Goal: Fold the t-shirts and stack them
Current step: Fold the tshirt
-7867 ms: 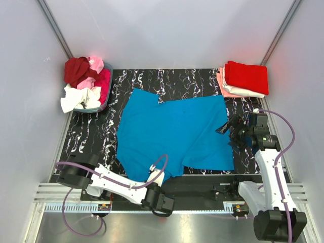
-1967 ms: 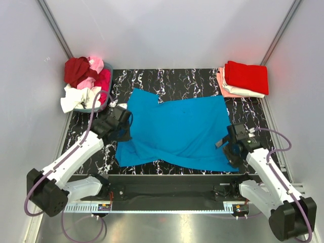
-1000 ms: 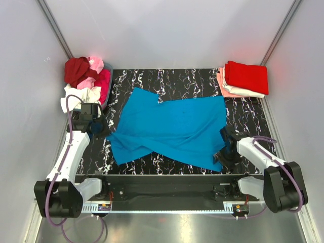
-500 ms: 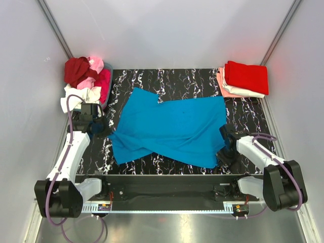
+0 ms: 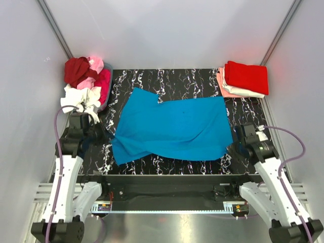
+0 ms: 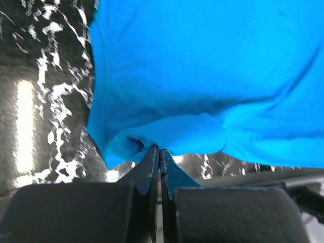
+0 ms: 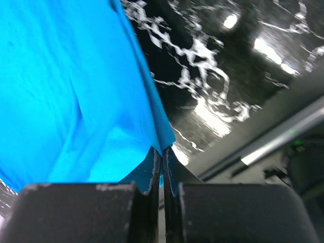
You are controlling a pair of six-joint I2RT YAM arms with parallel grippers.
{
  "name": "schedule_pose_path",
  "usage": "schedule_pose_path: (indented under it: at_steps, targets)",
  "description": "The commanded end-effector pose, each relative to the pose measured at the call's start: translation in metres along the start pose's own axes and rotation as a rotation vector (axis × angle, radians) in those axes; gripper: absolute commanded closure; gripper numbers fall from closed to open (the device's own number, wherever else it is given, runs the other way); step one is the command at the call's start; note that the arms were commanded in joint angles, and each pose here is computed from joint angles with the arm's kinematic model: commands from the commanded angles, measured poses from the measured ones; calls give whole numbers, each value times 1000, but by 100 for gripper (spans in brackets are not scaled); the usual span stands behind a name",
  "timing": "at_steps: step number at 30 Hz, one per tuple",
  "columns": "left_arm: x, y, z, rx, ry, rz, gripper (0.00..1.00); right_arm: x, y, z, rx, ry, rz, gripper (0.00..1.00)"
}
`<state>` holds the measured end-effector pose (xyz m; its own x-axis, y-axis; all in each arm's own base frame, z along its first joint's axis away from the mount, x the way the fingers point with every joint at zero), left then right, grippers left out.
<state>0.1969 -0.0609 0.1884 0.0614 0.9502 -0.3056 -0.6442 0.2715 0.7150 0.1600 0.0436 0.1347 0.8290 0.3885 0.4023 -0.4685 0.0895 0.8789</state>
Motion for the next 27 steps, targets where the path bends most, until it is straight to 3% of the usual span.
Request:
schedule_pose_path:
  at_steps: [1,11,17,22,27]
  targets:
    - [-15,17,-15,38,15,-72,100,-27,17,4,-29,-16,-49,100]
    - [-21,33,-49,81,30,-94,100,-28,65,35,-174,-129,65,100]
    - [-23,32,-61,118,23,-99,100,-32,54,30,-158,-132,50,100]
    - [-27,26,-42,124,-23,-91,100,-25,44,27,-148,-119,63,100]
    - [-37,16,5,109,-96,-80,99,-18,33,25,-138,-113,44,100]
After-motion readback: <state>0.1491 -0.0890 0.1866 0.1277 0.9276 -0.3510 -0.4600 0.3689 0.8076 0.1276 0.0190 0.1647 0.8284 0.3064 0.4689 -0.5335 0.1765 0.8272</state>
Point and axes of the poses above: each gripper's point midway between its finger pads, its own y axis back along the fingers, its own x axis along the line the jaws close on, z = x × y, the point moved 1 cm from there along y, back along the fingers, and after that the axes turned 13 degrees about -y, right-handed, at the moved point
